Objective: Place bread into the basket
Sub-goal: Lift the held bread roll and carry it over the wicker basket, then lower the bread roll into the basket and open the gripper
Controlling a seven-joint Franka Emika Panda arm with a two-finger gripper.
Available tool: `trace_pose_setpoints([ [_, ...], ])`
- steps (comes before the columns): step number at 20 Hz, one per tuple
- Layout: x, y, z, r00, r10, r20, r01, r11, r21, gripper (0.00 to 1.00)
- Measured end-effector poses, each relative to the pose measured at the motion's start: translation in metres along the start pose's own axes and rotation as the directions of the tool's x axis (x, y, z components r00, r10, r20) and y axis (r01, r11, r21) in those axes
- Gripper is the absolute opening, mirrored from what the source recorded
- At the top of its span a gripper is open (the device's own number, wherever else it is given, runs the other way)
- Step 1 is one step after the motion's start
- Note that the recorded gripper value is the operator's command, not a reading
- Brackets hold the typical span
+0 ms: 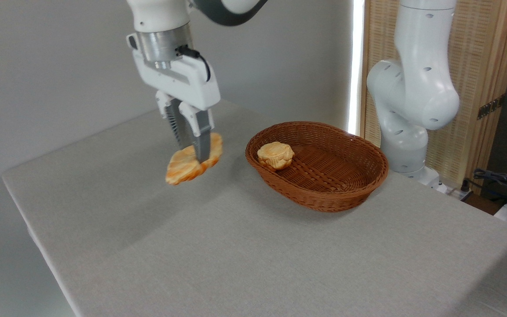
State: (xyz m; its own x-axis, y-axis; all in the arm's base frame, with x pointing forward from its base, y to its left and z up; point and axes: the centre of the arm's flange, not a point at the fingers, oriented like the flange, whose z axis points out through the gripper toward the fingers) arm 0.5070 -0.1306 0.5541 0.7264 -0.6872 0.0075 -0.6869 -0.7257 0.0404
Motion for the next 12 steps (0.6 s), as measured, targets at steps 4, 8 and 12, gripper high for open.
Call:
trace_pose_setpoints([
  [4,-0.039,0.011,-0.001,0.994,0.102,0.031,-0.1,0.994,-0.039,0.49],
  [8,-0.08,0.024,0.007,0.984,0.167,0.053,-0.162,0.983,-0.084,0.5],
  [12,-0.108,0.033,0.026,0.976,0.196,0.098,-0.182,0.973,-0.142,0.67],
])
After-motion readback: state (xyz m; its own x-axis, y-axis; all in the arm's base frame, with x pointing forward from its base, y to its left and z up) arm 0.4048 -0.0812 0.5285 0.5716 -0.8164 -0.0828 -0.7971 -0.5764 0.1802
